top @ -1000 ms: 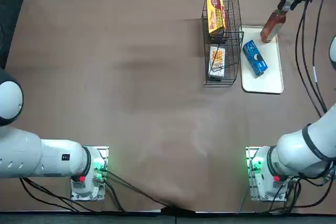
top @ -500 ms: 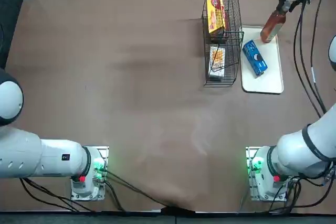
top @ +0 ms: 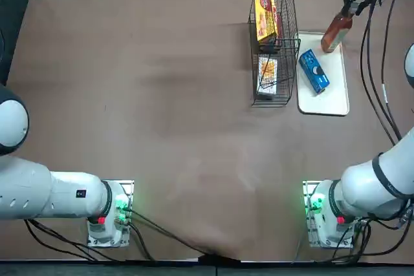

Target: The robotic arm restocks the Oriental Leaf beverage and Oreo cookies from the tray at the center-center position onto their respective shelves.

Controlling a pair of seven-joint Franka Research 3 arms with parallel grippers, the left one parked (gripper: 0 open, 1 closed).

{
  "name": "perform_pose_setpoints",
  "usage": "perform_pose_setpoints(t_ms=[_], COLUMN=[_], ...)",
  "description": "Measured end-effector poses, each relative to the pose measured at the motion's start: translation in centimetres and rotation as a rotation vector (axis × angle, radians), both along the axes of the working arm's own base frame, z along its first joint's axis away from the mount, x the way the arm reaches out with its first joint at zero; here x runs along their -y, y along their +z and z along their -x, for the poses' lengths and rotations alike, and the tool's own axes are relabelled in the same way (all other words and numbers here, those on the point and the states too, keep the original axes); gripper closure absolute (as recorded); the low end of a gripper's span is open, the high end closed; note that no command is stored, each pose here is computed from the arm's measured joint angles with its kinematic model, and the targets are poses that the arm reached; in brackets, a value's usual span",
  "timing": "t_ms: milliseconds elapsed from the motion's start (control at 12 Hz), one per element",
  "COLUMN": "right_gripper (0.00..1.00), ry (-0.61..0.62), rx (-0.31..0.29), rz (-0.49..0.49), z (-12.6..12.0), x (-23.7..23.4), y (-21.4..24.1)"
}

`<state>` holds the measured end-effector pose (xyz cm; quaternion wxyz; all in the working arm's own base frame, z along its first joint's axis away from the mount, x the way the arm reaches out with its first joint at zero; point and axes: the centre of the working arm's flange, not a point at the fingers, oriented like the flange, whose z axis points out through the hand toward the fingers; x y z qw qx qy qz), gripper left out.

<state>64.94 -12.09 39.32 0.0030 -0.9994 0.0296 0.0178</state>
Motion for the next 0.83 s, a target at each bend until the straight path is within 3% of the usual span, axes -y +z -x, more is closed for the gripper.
perform_pose_setpoints(t_ms=[83,250,833], right_gripper=[0.30,0.43,0.43], ry=[0.000,-0.003,-0.012], rx=[0.000,0.001,-0.004], rz=[0.000,0.000,-0.001], z=[0.00,0.01,0.23], x=[-0.03,-0.08,-0.27], y=[-0.01,0.12,0.73])
